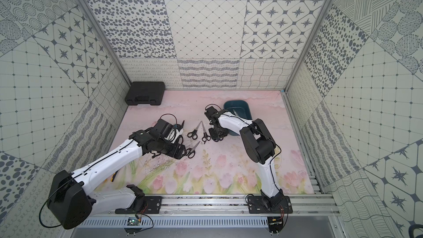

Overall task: Put the scissors into the storage box
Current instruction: Pick up the scissors from the center of the board, then place the scissors in the storage box.

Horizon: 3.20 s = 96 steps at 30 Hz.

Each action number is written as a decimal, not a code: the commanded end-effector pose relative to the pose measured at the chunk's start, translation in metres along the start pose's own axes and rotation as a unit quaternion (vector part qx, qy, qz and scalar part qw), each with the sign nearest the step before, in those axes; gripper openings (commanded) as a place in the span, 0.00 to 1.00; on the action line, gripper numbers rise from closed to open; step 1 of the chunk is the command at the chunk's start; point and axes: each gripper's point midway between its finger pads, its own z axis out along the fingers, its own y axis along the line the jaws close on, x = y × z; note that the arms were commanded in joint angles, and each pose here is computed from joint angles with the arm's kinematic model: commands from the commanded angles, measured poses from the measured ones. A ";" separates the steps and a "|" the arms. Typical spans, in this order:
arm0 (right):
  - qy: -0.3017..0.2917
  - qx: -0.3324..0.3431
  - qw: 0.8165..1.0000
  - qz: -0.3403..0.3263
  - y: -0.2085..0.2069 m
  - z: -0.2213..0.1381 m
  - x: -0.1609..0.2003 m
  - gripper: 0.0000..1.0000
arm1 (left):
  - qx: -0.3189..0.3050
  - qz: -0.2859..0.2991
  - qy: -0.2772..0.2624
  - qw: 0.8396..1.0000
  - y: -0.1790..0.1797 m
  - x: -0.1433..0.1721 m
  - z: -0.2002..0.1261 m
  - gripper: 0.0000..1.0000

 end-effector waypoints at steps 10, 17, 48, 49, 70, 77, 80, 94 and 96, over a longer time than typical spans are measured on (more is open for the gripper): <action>0.018 0.039 0.999 0.022 -0.007 0.029 0.004 0.30 | -0.002 0.017 0.004 1.000 -0.001 0.001 -0.003 0.96; 0.018 0.038 0.999 0.022 -0.006 0.030 0.006 0.18 | -0.002 0.017 0.007 1.000 -0.001 0.002 -0.002 0.96; -0.161 -0.083 0.981 0.071 -0.018 -0.147 -0.065 0.00 | 0.182 0.154 -0.287 0.928 -0.121 -0.115 -0.097 0.99; -0.160 -0.078 0.981 0.080 -0.030 -0.146 -0.067 0.00 | 0.186 0.161 -0.300 0.922 -0.127 -0.124 -0.096 0.99; -0.021 0.010 0.995 0.095 -0.141 -0.034 -0.054 0.00 | 0.257 0.212 -0.362 0.871 -0.198 -0.175 -0.035 1.00; -0.023 0.018 0.995 0.098 -0.146 -0.021 -0.061 0.09 | 0.220 0.197 -0.372 0.880 -0.178 -0.165 -0.027 0.99; -0.032 0.021 0.994 0.102 -0.147 -0.025 -0.064 0.31 | 0.206 0.198 -0.378 0.881 -0.172 -0.162 -0.029 0.99; -0.112 -0.042 0.986 0.112 -0.118 -0.105 -0.067 0.50 | 0.106 0.177 -0.391 0.897 -0.107 -0.152 -0.061 0.99; -0.117 -0.056 0.987 0.096 -0.093 -0.116 -0.060 0.50 | 0.082 0.163 -0.393 0.901 -0.082 -0.146 -0.068 1.00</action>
